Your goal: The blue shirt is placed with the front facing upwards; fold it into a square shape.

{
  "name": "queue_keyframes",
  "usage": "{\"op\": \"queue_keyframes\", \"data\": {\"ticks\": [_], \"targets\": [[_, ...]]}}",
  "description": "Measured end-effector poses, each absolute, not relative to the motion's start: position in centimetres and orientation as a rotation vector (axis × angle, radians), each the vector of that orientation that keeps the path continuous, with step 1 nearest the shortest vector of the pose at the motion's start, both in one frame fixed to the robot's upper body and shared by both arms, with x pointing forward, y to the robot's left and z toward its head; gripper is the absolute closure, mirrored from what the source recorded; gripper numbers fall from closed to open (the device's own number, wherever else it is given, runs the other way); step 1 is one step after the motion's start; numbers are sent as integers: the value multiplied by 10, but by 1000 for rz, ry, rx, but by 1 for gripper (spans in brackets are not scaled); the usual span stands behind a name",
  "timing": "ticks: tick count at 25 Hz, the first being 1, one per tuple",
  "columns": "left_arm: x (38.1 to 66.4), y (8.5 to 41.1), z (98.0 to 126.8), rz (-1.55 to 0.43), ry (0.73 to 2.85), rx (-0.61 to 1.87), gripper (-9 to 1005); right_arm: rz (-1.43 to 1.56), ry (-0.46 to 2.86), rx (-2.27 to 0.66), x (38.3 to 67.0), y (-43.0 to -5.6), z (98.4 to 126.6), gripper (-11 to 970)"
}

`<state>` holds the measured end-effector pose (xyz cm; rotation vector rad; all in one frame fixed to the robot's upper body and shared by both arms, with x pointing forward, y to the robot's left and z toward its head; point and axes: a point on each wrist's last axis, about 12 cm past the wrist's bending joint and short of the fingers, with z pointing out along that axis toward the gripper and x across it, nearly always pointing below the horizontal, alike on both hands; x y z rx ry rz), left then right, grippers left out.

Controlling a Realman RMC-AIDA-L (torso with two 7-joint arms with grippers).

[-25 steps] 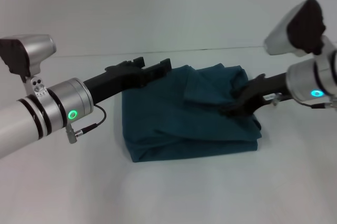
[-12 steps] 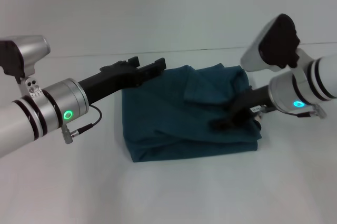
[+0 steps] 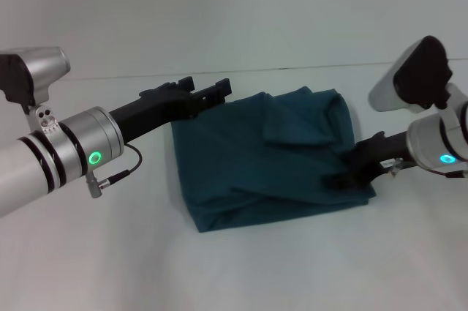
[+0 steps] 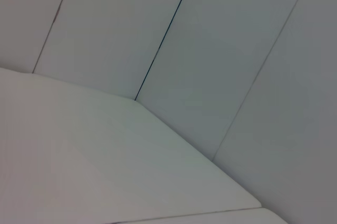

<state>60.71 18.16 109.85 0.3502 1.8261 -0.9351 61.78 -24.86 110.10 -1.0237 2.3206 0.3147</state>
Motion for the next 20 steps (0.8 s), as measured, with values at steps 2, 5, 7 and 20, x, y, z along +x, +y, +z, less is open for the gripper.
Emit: {"op": "queue_keyframes", "data": {"ticks": [2, 5, 7, 20], "targets": [[607, 182, 1099, -936, 1825, 351, 121, 311, 2325, -996, 618, -255, 1102, 368], [607, 181, 1099, -938, 1825, 351, 120, 315, 2318, -961, 619, -260, 1105, 371], [607, 182, 1098, -938, 1825, 351, 120, 315, 2309, -957, 619, -259, 1107, 374], [608, 187, 1099, -907, 1808, 350, 121, 326, 2146, -975, 646, -223, 1142, 389]]}}
